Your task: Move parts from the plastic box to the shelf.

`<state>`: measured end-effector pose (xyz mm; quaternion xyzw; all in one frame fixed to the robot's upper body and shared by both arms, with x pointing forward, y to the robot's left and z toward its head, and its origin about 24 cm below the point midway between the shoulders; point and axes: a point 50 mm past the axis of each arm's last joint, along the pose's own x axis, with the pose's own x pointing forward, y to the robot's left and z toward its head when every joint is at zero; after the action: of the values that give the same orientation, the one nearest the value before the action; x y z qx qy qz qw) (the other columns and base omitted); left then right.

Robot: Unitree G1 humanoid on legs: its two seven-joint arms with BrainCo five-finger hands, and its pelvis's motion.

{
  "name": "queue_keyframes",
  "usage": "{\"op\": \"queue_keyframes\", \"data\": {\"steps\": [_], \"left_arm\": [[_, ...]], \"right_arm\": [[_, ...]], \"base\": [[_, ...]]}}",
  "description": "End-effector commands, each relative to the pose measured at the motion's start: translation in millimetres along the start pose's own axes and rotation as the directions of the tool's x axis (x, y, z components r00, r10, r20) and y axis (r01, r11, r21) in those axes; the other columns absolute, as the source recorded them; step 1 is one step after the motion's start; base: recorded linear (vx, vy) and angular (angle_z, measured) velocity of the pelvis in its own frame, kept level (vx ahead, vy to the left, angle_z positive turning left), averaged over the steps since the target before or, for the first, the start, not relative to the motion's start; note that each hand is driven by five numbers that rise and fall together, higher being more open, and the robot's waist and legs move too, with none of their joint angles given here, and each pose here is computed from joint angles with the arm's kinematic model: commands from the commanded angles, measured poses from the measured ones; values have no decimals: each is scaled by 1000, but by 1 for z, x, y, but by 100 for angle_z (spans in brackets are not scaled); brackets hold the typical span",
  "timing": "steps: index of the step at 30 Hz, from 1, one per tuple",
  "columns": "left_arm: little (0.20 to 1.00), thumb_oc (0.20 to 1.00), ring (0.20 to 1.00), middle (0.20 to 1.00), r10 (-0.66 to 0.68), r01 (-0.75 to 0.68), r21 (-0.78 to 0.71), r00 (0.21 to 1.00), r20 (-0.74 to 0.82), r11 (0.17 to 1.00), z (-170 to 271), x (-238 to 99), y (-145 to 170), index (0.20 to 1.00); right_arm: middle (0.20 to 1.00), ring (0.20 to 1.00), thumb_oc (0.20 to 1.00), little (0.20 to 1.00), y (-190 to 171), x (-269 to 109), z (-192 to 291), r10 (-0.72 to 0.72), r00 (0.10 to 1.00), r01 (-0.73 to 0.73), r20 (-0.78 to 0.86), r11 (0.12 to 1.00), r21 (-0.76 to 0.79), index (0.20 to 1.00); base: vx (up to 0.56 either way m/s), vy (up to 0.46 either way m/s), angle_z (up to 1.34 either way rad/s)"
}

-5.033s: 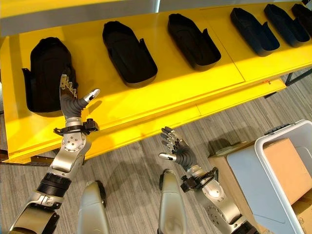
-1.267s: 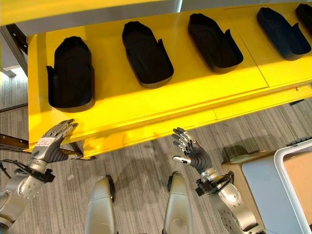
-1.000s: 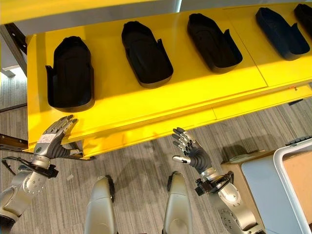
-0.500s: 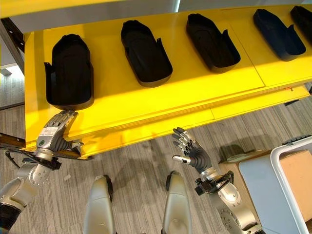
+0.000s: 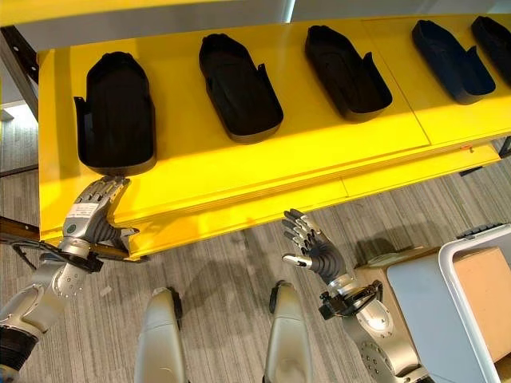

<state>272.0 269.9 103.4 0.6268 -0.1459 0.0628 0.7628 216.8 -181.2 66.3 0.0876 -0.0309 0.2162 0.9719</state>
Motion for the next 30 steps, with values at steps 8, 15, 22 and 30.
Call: {"op": "queue_keyframes", "data": {"steps": [8, 15, 22, 30], "left_arm": [[1000, 1000, 1000, 1000, -74, 75, -10, 993, 93, 997, 20, 10, -18, 1000], [1000, 1000, 1000, 1000, -68, 71, -29, 992, 102, 997, 24, 12, -19, 1000], [1000, 1000, 1000, 1000, -86, 93, -68, 991, 100, 993, 25, 8, -22, 1000], [1000, 1000, 1000, 1000, -210, 237, -272, 970, 126, 933, 27, -37, -23, 1000]], "right_arm": [[1000, 1000, 1000, 1000, -1, 5, 4, -11, 998, 10, 58, 1000, 17, 1000], [1000, 1000, 1000, 1000, -1, 6, 5, -11, 998, 10, 58, 1000, 14, 1000], [1000, 1000, 1000, 1000, 1, 6, 4, -7, 998, 6, 58, 1000, 19, 1000], [1000, 1000, 1000, 1000, 3, 13, 9, 1, 995, -3, 99, 1000, 20, 1000]], "base": [[0, 0, 0], [0, 0, -1], [0, 0, 0], [16, -22, 1]]}}
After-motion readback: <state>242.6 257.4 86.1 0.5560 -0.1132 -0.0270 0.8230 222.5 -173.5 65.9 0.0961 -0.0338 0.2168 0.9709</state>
